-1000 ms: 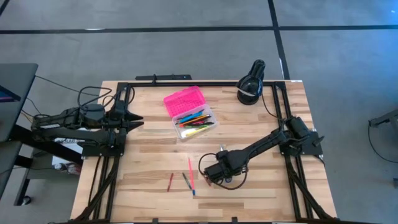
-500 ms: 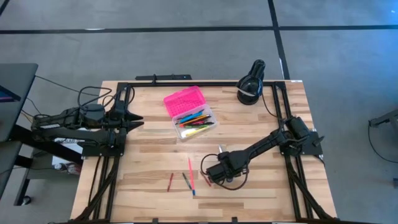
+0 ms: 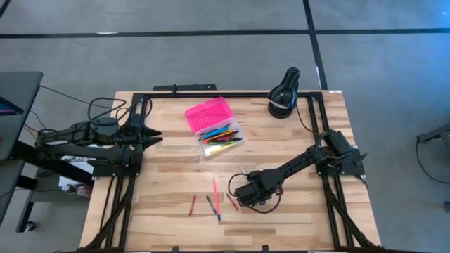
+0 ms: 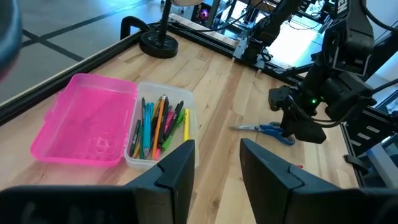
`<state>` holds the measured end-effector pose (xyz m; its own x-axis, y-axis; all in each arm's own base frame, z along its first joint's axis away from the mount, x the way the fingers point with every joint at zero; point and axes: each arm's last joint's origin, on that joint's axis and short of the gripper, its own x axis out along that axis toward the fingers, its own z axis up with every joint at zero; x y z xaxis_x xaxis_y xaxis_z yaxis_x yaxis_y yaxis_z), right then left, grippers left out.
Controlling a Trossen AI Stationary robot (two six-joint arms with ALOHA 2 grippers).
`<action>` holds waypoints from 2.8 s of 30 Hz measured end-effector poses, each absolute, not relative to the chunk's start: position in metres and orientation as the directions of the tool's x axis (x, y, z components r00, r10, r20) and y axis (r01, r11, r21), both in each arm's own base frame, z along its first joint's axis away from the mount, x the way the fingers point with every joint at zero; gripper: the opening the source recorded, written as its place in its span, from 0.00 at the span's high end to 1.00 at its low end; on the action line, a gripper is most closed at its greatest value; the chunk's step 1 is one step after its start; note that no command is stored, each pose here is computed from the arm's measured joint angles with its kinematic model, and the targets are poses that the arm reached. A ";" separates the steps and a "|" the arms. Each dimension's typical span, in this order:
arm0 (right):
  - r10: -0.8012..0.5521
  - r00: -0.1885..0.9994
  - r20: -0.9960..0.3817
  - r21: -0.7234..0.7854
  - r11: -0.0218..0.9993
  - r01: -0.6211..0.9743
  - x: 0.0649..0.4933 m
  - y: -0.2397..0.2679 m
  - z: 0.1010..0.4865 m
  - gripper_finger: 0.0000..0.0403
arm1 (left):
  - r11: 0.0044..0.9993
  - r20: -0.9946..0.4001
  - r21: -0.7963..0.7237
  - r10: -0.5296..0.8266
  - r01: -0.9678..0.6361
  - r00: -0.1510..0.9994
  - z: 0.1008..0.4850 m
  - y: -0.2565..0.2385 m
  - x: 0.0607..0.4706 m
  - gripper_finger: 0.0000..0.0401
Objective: Pick & place school supplies into a supply box
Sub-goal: Put the blue scissors into the pink supply box
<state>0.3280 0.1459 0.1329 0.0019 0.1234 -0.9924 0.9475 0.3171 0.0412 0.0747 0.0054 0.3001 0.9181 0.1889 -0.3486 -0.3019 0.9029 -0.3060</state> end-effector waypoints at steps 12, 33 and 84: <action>0.108 -0.009 -0.994 0.030 0.360 0.932 0.327 0.146 0.132 0.83 | 0.899 -0.348 -0.316 0.189 -0.305 0.918 0.300 0.005 0.075 0.70; 0.054 0.006 -0.999 0.027 0.390 0.920 0.331 0.147 0.139 0.83 | 0.889 -0.347 -0.322 0.209 -0.325 0.914 0.300 0.006 0.075 0.70; -0.261 0.154 -0.953 -0.249 0.964 0.095 0.395 -0.065 0.225 0.84 | 0.742 -0.350 -0.533 0.243 -0.406 0.904 0.300 0.007 0.074 0.70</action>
<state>0.3952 -0.0648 0.2247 0.1542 -0.2612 -0.9529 0.0955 0.9638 -0.2488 0.0741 0.0070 0.2996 0.9045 0.2434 -0.3503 -0.4062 0.7423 -0.5330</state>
